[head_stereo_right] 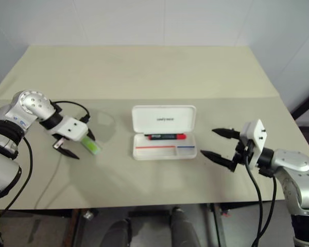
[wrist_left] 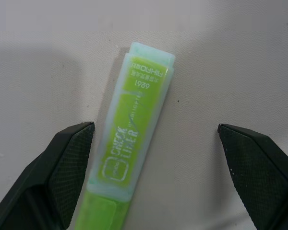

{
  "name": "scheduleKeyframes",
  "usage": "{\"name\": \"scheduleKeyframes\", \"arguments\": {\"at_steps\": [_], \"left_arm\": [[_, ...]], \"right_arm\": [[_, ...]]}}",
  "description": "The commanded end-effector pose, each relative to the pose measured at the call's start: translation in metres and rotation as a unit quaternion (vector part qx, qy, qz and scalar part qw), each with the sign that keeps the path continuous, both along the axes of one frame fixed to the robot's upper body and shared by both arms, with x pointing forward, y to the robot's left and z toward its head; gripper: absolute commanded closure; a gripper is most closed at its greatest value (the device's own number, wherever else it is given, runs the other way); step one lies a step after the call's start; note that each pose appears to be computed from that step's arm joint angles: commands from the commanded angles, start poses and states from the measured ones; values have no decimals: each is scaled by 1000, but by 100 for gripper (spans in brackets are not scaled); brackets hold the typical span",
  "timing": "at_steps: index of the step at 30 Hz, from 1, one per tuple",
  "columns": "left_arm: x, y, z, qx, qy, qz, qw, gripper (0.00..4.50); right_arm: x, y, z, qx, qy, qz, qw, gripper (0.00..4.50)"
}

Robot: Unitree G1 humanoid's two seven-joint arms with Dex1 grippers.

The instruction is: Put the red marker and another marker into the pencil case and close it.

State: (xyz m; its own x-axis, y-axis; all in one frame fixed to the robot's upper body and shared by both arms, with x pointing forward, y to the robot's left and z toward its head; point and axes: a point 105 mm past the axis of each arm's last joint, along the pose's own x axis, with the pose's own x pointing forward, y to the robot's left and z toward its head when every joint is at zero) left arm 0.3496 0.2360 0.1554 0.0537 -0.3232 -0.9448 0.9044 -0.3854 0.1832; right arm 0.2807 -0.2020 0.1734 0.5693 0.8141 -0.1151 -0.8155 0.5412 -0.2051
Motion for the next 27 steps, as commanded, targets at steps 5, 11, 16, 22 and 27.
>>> {"name": "scheduleKeyframes", "arguments": {"at_steps": [5,11,16,22,27], "left_arm": [[-13,3,-1,1,54,-9,999,165],[-11,1,2,-15,50,0,999,340],[-6,-6,10,-43,36,4,998,268],[-1,-33,41,-151,5,-11,988,215],[-11,-62,79,-260,2,-42,965,155]], "right_arm": [[-1,1,14,5,-27,0,1000,0],[0,-1,13,4,-27,-2,1000,0],[0,-2,13,3,-27,-3,1000,0],[-2,-4,14,0,-27,-4,1000,0],[-4,-6,13,-2,-26,-7,1000,0]]}}
